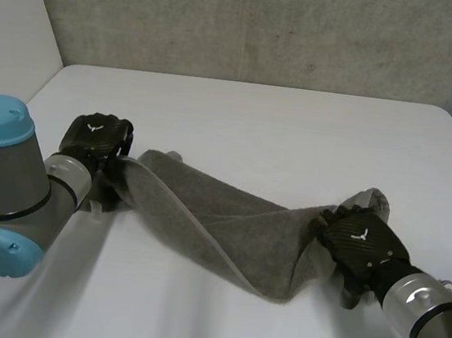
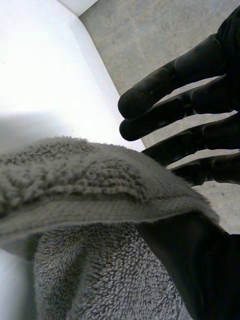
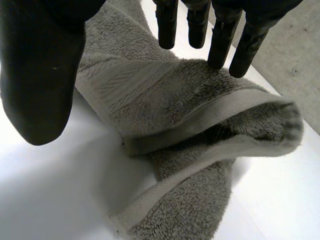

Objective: Fold the towel.

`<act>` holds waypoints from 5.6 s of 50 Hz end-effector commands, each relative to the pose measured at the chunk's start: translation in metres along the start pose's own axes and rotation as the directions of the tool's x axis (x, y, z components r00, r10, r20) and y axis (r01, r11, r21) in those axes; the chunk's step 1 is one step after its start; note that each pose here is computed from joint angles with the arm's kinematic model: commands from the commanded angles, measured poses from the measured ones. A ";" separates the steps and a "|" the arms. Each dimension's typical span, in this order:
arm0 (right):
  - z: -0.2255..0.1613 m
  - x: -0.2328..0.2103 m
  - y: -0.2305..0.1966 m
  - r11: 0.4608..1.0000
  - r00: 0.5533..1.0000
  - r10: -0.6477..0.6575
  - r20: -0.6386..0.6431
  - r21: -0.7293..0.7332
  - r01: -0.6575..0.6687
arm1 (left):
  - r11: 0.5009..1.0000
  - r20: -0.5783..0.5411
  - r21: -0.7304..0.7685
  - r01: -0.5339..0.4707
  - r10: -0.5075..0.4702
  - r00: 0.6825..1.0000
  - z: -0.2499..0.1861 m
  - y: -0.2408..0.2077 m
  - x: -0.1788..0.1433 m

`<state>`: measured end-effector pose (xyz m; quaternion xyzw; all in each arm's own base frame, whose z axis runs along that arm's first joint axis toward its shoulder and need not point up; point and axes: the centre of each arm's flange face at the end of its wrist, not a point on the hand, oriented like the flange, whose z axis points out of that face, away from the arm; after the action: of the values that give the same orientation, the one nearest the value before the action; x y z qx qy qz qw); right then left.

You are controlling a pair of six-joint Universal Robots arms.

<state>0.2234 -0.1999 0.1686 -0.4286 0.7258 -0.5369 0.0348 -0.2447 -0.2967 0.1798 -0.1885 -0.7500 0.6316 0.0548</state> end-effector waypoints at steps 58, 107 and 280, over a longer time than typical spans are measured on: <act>0.006 0.037 -0.053 0.979 0.961 -0.201 -0.192 -0.068 0.192 | 0.996 0.000 0.085 -0.039 0.039 0.999 -0.042 -0.033 -0.004; 0.105 0.115 -0.144 0.921 0.856 -0.261 -0.447 0.151 0.360 | 0.920 0.073 0.386 -0.072 0.047 0.996 0.108 -0.141 -0.017; -0.002 0.097 -0.030 0.984 0.940 -0.176 -0.291 -0.085 0.158 | 0.964 -0.175 0.081 -0.252 0.263 0.949 -0.049 0.018 -0.038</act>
<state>0.1804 -0.2665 0.2415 -0.4030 0.6939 -0.5811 -0.1358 -0.1911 -0.2617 0.1844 -0.3431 -0.6863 0.6395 0.0476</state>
